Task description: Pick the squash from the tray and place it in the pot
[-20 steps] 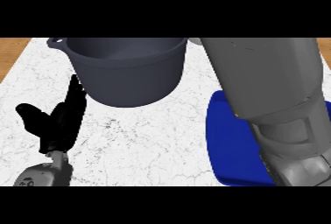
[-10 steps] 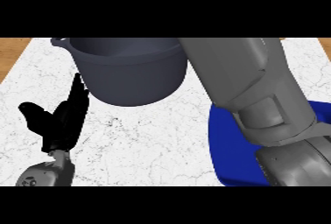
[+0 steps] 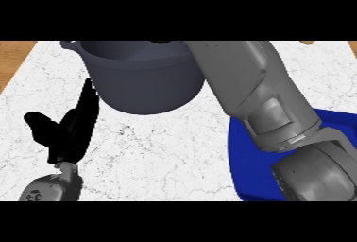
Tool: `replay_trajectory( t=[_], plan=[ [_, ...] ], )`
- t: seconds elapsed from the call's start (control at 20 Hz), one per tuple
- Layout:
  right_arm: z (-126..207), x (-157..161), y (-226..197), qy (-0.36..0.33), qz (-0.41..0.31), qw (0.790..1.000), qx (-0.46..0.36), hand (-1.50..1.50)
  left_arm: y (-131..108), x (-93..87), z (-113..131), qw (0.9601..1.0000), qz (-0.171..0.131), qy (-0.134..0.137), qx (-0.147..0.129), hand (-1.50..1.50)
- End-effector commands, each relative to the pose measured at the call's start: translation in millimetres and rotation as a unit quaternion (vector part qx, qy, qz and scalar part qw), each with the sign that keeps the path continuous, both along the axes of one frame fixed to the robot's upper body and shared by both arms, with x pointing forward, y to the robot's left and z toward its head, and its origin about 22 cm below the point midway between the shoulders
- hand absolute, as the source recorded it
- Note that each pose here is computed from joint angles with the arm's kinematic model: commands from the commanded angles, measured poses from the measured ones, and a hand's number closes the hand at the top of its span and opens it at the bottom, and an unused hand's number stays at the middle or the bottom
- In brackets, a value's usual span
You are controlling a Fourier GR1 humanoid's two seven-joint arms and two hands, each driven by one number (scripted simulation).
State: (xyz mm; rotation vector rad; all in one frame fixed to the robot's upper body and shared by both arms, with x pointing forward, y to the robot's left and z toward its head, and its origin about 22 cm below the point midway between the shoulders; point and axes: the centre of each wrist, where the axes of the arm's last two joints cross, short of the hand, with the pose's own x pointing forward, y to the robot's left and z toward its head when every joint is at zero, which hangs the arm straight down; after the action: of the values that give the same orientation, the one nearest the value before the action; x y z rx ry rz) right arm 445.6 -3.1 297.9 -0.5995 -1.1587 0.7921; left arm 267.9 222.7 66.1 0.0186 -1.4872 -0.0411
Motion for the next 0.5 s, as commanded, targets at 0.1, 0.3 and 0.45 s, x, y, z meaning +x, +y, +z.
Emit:
replay_trajectory(
  t=[0.1, 0.3, 0.45],
  plan=[
    [-32, 9, -8, 0.075, -0.038, 0.992, 0.097, -1.5, -15, 3.1, 7, 0.9993, -0.036, -0.007, 0.002, 0.0],
    [-28, 10, -12, 0.024, -0.068, 0.982, 0.174, -1.5, -28, 5.4, 12, 0.9993, -0.034, -0.013, -0.009, 0.0],
    [-24, 10, -16, -0.065, -0.113, 0.969, 0.211, -1.5, -4, 7.2, 15, 0.9996, -0.025, -0.012, -0.007, 0.0]
  ],
)
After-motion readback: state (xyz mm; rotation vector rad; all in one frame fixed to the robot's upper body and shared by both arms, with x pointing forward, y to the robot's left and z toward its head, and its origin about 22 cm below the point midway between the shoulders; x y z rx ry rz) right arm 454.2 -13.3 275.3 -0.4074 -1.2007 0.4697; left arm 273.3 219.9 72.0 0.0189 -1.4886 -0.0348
